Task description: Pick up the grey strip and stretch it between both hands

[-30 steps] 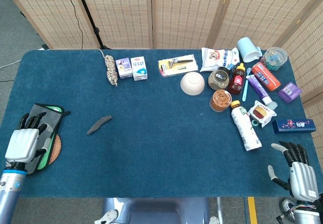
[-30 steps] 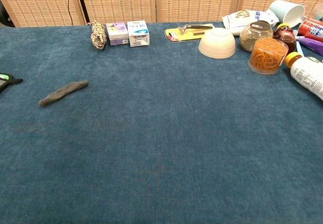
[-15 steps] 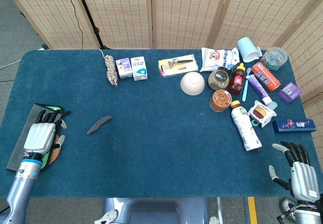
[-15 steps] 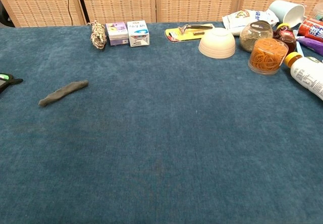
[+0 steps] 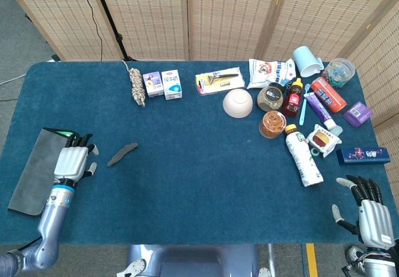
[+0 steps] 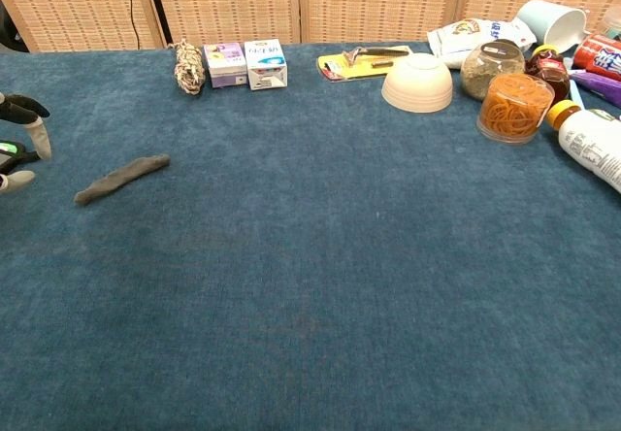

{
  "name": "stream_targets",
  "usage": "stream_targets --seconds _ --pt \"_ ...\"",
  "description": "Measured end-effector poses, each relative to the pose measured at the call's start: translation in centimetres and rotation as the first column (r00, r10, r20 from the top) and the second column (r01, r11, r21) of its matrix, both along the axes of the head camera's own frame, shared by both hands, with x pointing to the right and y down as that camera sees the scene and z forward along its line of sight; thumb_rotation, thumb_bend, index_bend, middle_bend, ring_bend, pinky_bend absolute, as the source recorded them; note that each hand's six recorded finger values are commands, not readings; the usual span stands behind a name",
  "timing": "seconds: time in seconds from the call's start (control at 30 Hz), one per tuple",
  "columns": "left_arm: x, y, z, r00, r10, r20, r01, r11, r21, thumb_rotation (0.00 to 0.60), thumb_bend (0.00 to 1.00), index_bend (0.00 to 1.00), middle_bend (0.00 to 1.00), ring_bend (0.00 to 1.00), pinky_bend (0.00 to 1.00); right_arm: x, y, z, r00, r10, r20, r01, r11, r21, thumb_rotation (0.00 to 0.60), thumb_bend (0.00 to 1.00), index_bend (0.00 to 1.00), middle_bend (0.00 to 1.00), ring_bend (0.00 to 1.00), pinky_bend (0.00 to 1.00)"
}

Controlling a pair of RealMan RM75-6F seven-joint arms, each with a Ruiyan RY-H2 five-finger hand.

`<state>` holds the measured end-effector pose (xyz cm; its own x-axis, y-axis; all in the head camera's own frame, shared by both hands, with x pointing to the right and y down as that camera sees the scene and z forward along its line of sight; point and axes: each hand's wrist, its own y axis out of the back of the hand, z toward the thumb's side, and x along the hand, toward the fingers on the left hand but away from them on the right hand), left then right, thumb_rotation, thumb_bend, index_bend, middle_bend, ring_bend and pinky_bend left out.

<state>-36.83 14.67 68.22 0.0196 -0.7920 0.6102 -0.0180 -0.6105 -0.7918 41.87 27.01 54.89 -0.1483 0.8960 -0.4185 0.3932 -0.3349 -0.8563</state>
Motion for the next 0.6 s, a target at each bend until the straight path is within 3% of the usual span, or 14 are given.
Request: stream_targets --seconds 0.6 --pt "3.1 0.5 2.5 0.999 0.035 -0.009 -0.036 0.997 -0.062 0.600 0.36 0.46 0.14 0.15 0.01 0.9 0.7 -0.3 0.999 0.030 -0.010 -0.030 1.000 0.003 0.600 0.39 0.25 0.18 0.10 0.00"
